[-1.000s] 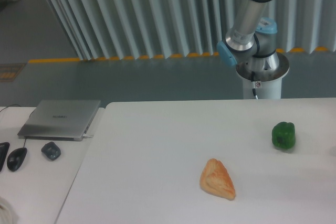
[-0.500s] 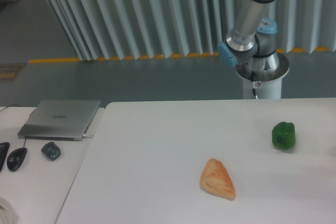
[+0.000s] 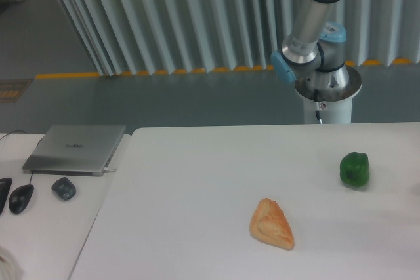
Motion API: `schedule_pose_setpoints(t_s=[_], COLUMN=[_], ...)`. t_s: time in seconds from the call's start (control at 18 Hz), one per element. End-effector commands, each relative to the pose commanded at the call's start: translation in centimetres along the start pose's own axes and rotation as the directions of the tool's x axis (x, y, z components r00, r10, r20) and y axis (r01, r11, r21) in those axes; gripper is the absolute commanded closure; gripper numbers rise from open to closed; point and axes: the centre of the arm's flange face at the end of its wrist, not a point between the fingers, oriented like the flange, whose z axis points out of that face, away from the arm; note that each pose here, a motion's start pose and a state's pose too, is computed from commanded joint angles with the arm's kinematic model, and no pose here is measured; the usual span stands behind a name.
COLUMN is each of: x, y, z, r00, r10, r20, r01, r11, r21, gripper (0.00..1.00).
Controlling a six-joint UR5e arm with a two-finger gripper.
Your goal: Place the red peppers in a basket
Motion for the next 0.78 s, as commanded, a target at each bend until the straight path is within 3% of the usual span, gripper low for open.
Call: schedule_pose_setpoints(t_s=[0.17, 0.39, 0.78], x=[2.6, 6.5, 11.0], y=[-3.8, -10.0, -14.3], z=[-1.4, -3.3, -4.6], r00=[0.995, 0.974, 0.954], r10=[0.066, 0.147, 0.204], r20=[-0.069, -0.171, -0.221], r01=[-0.065, -0.133, -0.172], r11=[0.998, 0.987, 0.973], r21=[0.021, 0.09, 0.155], gripper=[0.0, 0.0, 0.0])
